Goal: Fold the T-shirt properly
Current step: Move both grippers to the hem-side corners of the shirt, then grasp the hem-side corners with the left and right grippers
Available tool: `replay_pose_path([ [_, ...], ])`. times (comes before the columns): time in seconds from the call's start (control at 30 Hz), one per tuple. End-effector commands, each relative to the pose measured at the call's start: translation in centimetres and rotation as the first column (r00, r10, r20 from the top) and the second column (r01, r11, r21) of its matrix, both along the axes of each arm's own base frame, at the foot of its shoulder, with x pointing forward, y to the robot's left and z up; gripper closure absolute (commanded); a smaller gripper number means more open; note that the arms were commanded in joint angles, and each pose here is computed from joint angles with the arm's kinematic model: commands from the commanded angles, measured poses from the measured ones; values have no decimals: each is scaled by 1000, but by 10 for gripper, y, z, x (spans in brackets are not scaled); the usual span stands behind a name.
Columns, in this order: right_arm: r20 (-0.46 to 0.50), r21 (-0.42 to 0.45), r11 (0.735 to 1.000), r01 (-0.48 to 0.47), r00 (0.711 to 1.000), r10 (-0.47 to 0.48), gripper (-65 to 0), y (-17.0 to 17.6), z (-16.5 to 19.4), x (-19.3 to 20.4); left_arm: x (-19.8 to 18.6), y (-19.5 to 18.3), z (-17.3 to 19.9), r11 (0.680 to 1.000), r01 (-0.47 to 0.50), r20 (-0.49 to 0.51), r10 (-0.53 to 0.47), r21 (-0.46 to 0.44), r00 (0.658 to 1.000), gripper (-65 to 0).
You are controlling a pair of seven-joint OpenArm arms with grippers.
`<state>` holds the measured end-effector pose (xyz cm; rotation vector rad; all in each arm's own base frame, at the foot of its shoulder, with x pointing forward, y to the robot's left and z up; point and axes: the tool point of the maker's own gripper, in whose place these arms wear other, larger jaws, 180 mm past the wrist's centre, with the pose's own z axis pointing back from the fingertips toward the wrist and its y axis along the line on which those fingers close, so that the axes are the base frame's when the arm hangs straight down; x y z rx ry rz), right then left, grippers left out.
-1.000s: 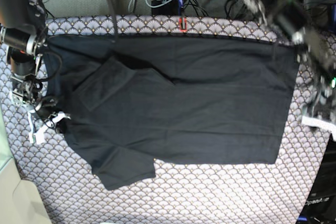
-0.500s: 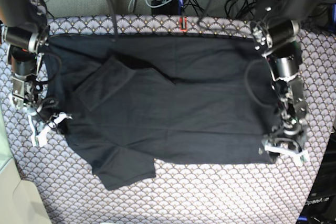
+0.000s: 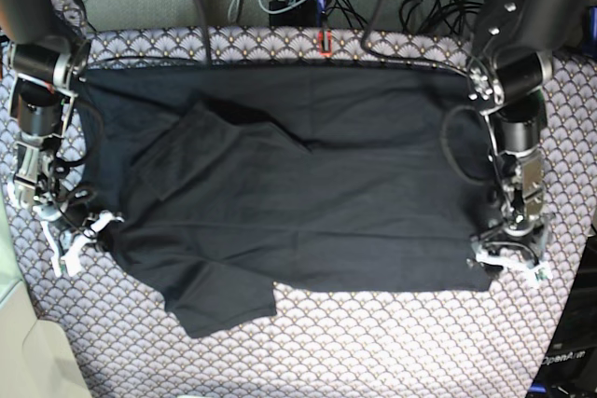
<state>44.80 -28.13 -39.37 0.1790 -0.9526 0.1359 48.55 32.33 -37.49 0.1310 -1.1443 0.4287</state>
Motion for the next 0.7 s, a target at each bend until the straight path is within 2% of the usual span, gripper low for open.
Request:
replay_pose_path([
  [0.0, 82, 6, 1000, 10, 997, -11, 0, -6, 28, 17, 21, 6, 37, 1000, -2, 96, -1, 25, 995, -411],
  [0.07, 76, 14, 1000, 6, 997, -7, 0, -1, 24, 16, 24, 6, 42, 1000, -2, 105, -1, 25, 994, -442],
  [0.17, 51, 15, 1000, 5, 999, -6, 0, 0, 12, 6, 28, 1, 42, 1000, 1, 113, -3, 15, 994, -531],
  [0.2, 50, 16, 1000, 5, 999, -5, 0, 1, 11, 6, 33, 0, 51, 1000, -2, 146, -1, 20, 989, -547],
  [0.27, 50, 16, 1000, 5, 999, -5, 0, 1, 11, 6, 38, -1, 53, 1000, -10, 179, 6, 21, 984, -553],
  [0.43, 34, 17, 1000, 4, 999, -4, 0, 1, 5, 1, 40, -6, 39, 1000, -23, 180, 23, -4, 983, -552],
  [0.67, 27, 16, 1000, 5, 1000, -5, 0, 1, 1, -2, 28, -12, 14, 998, 26, 108, -32, 55, 994, -552],
])
